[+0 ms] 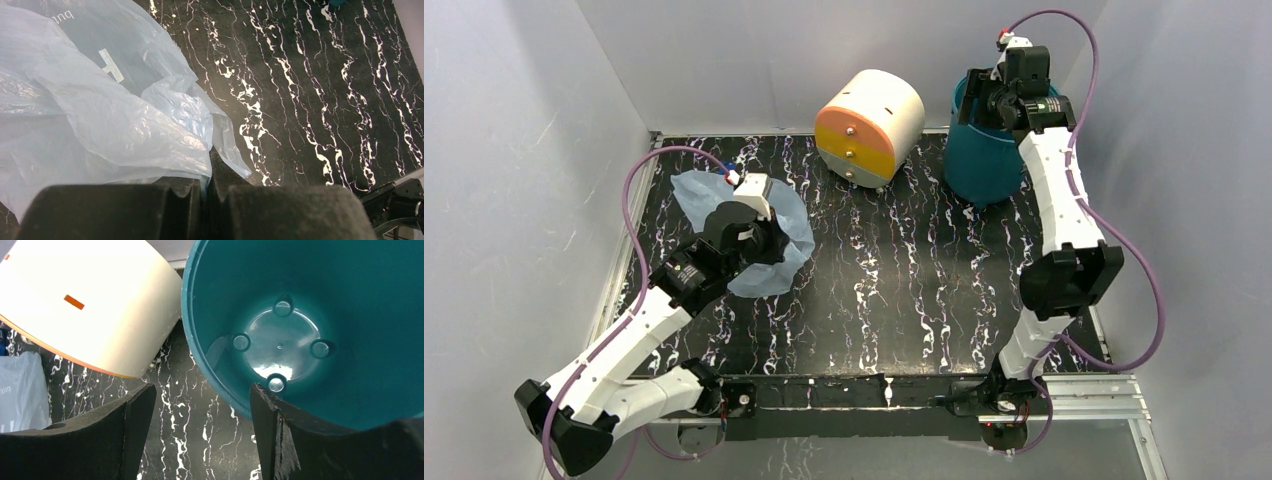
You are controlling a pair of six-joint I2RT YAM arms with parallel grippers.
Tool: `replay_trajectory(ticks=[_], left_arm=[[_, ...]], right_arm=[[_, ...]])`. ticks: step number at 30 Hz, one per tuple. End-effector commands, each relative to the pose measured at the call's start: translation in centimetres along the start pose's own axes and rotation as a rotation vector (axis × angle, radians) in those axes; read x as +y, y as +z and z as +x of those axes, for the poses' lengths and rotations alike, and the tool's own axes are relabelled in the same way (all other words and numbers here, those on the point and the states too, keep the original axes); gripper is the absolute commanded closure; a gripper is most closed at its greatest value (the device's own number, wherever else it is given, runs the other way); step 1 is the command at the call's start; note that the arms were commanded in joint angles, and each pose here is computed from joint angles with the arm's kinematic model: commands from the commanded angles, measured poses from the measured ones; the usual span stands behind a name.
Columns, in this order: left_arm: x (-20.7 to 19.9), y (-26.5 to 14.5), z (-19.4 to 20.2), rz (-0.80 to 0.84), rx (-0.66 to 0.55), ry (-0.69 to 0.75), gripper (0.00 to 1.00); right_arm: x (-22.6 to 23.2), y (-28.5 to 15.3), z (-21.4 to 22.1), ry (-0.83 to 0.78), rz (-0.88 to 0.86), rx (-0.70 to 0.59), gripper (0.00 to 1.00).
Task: Put the trash bags into the trash bin
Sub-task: Pick up the trash bin from the center of the board.
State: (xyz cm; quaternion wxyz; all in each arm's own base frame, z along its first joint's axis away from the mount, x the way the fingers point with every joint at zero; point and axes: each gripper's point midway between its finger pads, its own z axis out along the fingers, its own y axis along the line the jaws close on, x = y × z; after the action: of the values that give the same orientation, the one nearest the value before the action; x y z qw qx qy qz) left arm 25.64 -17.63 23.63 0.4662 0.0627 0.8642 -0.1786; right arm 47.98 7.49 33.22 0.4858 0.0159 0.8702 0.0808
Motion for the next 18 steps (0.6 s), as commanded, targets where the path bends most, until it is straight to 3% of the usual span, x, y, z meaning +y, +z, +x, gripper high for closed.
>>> replay_trajectory(ticks=[1,3,8,13,15,18], left_arm=[[-0.5,-0.8,-0.6,0.036,-0.031,-0.017,1.00],[-0.4,-0.9,-0.5,0.035,-0.034,-0.020,1.00],[-0.5,-0.8,-0.4,0.039,-0.029,-0.022,1.00],[-0.6,-0.5,-0.2,0.041,-0.023,-0.025,1.00],[-0.6,-0.5,-0.2,0.041,-0.022,-0.025,1.00],[-0.6,-0.6,-0.3,0.042,-0.024,-0.027,1.00]], right_arm=[[1.7,0.3,-1.2,-0.021,-0.122,-0.010,0.24],[1.8,1.6,-0.1,-0.021,-0.137,0.030,0.26],[1.6,3.6,1.8,-0.026,-0.134,0.104,0.45],[2.3,2.3,1.6,-0.032,-0.177,0.077,0.68],[2.3,1.4,1.5,-0.040,-0.181,0.063,0.70],[2.5,-0.1,1.5,-0.068,-0.200,0.053,0.86]])
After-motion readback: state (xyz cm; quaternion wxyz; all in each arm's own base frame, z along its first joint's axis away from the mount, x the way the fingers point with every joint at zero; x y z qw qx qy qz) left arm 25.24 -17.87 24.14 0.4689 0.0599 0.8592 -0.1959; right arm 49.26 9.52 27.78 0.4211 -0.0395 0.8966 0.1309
